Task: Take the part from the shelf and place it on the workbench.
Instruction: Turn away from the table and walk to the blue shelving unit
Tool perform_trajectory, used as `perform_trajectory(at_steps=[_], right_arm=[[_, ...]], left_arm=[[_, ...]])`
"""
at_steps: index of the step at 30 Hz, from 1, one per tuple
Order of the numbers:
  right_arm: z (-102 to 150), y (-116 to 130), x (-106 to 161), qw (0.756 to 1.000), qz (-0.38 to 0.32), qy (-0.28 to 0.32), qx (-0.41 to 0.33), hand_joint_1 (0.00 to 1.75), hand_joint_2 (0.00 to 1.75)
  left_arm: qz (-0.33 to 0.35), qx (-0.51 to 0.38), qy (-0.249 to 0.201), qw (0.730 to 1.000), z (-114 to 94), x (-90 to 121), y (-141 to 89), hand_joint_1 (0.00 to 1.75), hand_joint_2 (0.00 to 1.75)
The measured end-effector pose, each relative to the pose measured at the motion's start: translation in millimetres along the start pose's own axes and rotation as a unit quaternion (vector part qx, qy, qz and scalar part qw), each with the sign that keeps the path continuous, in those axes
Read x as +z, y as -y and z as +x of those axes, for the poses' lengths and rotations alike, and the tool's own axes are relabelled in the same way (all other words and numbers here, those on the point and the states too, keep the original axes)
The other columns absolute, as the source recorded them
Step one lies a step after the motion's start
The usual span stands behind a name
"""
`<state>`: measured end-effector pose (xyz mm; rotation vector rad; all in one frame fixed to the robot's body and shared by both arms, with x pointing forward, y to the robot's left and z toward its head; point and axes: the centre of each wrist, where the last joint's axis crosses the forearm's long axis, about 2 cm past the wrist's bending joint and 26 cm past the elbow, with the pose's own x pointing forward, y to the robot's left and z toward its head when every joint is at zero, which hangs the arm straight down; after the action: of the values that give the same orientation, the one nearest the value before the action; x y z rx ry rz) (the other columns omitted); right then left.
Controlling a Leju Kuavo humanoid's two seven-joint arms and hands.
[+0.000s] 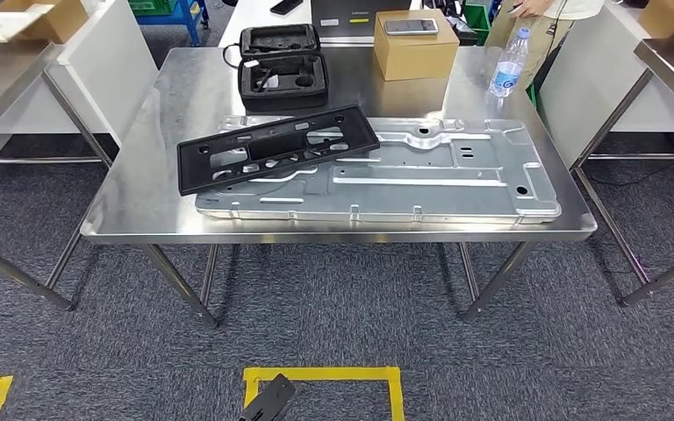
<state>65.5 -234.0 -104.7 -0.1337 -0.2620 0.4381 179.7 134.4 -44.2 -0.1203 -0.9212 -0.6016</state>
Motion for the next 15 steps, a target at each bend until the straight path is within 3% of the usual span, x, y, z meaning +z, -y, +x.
perform_trajectory(at_steps=[15], right_arm=[[1, -1, 0, 1.000, -0.004, -0.001, -0.008, 0.00, 0.00]], left_arm=[[0.084, 0.095, -0.177, 0.976, -67, 28, -12, 0.00, 0.00]])
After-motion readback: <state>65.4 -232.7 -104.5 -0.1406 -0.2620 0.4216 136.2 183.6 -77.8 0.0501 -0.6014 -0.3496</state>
